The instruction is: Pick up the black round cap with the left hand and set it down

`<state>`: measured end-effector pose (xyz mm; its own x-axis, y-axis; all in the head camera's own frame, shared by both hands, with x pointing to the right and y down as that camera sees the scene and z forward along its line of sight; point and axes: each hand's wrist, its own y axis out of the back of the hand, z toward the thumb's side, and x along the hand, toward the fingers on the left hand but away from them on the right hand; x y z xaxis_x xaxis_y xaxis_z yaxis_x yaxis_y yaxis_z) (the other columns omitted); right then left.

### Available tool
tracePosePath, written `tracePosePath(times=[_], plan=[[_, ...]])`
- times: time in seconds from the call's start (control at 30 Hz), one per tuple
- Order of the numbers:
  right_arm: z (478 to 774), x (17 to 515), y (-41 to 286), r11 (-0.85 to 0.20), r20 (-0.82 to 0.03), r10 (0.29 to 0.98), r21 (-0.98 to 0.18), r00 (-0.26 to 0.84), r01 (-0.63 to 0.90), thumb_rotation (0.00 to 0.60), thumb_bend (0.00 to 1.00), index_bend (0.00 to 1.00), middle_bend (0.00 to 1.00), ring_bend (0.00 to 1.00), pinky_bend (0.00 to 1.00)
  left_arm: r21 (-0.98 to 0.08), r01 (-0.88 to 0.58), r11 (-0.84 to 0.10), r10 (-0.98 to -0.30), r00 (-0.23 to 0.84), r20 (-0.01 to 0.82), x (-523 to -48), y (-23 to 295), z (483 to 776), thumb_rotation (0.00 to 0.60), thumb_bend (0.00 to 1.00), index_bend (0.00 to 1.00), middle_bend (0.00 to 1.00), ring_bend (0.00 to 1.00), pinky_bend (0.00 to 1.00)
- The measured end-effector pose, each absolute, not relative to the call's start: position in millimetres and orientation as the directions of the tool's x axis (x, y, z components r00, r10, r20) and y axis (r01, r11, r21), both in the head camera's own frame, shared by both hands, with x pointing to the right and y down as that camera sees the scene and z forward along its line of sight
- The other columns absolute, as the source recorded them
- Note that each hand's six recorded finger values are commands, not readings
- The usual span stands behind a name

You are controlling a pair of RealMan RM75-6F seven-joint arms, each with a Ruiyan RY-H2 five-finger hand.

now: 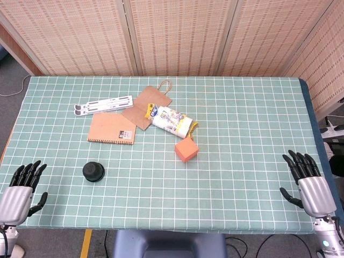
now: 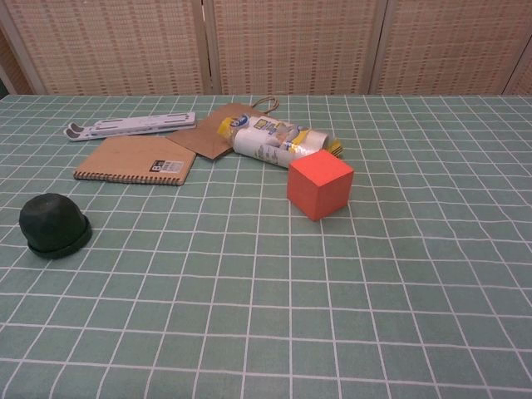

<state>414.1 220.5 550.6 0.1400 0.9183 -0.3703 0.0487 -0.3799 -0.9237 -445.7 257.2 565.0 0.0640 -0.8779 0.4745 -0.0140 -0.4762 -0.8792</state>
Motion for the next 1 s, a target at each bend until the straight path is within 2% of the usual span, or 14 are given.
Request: tracePosePath(times=[0.27, 0.5, 0.77, 1.0], plan=[[549.6, 413.8, 221.6, -0.377, -0.368, 0.919, -0.925, 0.141, 0.048, 0.600, 0.19, 0.00, 0.00, 0.00, 0.00, -0.854, -0.009, -0.520, -0.850, 0.104, 0.516, -430.6, 247.0, 577.6, 0.600, 0.42, 0.00, 0.00, 0.00, 0.10], [555.1, 406.4, 227.2, -0.404, -0.393, 0.904, -0.914, 0.170, 0.035, 0.600, 0.19, 0.00, 0.00, 0.00, 0.00, -0.787, 0.006, -0.617, -0.777, 0.158, 0.610, -400.6, 204.6, 587.7, 0.600, 0.41, 0.00, 0.00, 0.00, 0.13], [552.5, 397.2, 234.1, -0.421, -0.402, 0.889, -0.906, 0.221, 0.048, 0.600, 0.19, 0.00, 0.00, 0.00, 0.00, -0.632, 0.064, -0.772, -0.620, 0.145, 0.771, -371.9, 171.2, 606.4, 0.600, 0.41, 0.00, 0.00, 0.00, 0.10], [549.6, 397.2, 236.7, -0.445, -0.416, 0.878, -0.891, 0.238, 0.086, 0.600, 0.19, 0.00, 0.00, 0.00, 0.00, -0.546, 0.121, -0.829, -0.538, 0.090, 0.838, -349.9, 151.8, 617.3, 0.600, 0.41, 0.00, 0.00, 0.00, 0.11]])
